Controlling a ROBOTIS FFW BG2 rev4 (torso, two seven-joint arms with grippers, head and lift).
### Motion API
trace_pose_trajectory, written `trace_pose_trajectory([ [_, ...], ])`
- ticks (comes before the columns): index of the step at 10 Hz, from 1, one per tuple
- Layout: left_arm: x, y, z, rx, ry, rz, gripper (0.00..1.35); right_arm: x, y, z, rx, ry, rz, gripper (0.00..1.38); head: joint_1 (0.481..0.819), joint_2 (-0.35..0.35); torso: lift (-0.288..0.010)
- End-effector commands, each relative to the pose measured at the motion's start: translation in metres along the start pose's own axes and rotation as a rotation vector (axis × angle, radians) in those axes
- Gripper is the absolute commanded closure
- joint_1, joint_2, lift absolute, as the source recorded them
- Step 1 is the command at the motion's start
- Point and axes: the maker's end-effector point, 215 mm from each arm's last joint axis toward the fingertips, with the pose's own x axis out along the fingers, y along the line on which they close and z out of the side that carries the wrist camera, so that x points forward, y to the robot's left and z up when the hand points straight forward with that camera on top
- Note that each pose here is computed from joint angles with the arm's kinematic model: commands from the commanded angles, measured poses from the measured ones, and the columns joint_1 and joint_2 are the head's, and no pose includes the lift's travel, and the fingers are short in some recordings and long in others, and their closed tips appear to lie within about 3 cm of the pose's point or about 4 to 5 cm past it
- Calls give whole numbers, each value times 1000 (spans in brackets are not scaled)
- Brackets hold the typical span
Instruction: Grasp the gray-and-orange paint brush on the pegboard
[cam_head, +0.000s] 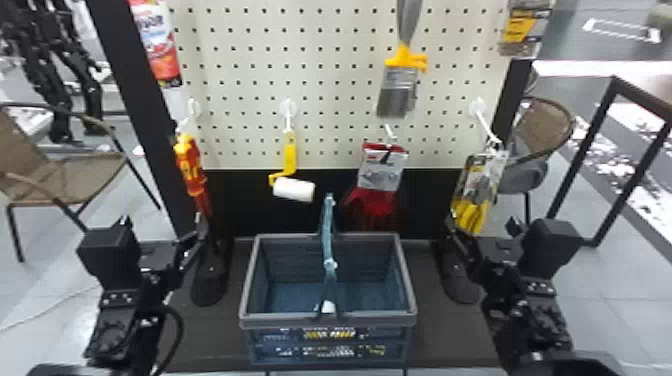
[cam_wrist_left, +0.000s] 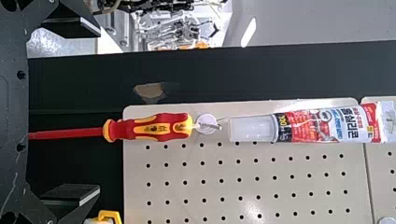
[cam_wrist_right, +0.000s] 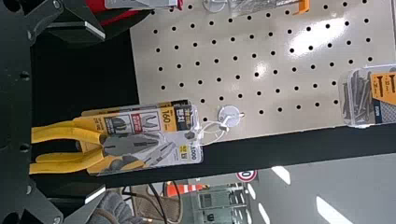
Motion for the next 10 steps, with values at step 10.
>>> trace_pose_trajectory([
  [10, 0, 0, -1, -3, 4, 1, 128, 15, 29, 47, -28, 92, 93, 157, 549, 0, -100],
])
